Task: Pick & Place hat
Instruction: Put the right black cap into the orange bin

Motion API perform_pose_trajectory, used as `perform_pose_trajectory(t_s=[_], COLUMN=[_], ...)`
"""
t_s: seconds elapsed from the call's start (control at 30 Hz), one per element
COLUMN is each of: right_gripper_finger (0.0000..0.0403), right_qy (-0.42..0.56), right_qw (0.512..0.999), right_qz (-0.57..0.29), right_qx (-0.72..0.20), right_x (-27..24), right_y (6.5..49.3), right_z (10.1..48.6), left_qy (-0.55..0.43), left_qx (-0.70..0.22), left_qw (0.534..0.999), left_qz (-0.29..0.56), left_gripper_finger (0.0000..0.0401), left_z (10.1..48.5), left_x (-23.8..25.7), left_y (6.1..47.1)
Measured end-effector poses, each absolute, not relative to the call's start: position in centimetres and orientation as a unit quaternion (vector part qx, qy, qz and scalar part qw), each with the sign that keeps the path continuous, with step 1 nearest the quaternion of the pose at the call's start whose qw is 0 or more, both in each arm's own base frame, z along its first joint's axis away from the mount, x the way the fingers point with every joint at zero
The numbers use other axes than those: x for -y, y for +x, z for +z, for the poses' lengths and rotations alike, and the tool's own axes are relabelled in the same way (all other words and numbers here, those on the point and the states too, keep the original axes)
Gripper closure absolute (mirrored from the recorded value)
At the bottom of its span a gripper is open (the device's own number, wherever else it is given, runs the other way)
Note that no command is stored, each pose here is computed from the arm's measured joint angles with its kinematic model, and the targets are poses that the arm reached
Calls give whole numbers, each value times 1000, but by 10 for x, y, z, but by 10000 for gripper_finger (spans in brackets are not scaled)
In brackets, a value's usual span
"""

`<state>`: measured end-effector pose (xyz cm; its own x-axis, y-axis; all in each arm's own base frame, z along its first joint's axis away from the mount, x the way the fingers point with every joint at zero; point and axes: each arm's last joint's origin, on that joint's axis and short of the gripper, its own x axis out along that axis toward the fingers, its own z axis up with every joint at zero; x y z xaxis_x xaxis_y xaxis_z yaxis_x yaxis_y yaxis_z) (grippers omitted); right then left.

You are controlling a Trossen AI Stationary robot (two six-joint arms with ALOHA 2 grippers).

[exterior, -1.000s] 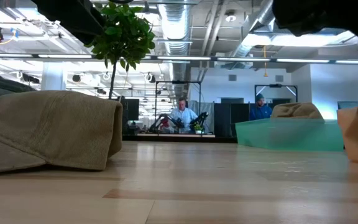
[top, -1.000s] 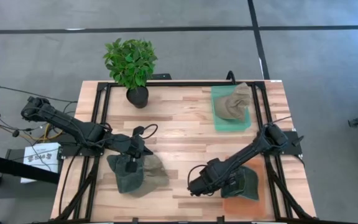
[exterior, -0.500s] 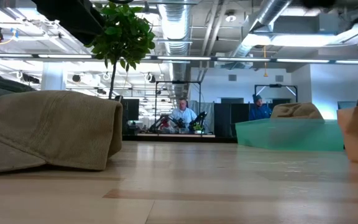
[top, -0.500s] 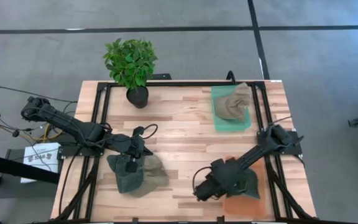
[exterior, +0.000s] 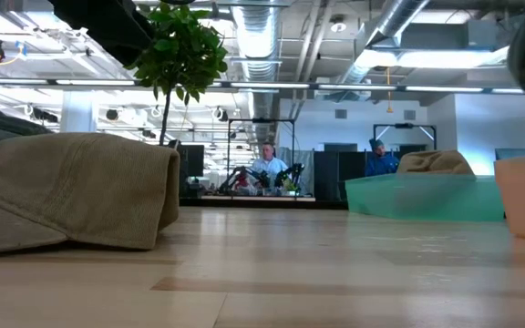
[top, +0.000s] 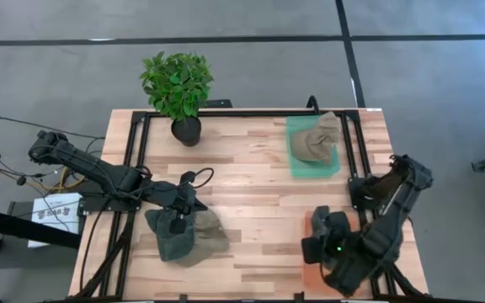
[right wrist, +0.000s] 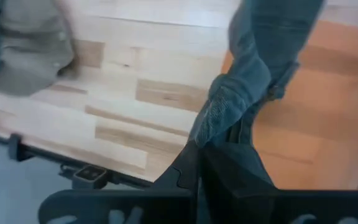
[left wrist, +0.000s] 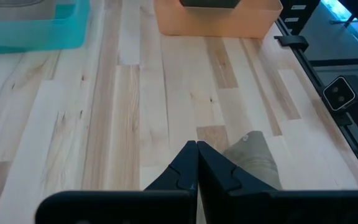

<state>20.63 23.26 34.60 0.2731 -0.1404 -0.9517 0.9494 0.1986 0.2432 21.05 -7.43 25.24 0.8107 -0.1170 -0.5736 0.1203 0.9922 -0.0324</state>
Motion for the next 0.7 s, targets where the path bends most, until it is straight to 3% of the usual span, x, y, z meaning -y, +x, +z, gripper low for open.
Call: perform_pose_trajectory(t_s=[0.3, 0.5, 0.7], right_gripper_finger=[402, 402, 402], right_qy=[444, 400, 358], right_qw=[743, 721, 666], right_qz=[-378, -380, -425], right_qx=[-328, -419, -498], right_x=[-233, -243, -252], right_y=[194, 187, 162], right_z=[358, 339, 302], left_qy=[-4, -26, -38], left_qx=[-278, -237, -212], left_qw=[959, 970, 976], left_qz=[-59, -49, -31], left_gripper_finger=[401, 401, 401], left_z=[256, 264, 268], left_x=[75, 75, 75], left_y=[213, 217, 219])
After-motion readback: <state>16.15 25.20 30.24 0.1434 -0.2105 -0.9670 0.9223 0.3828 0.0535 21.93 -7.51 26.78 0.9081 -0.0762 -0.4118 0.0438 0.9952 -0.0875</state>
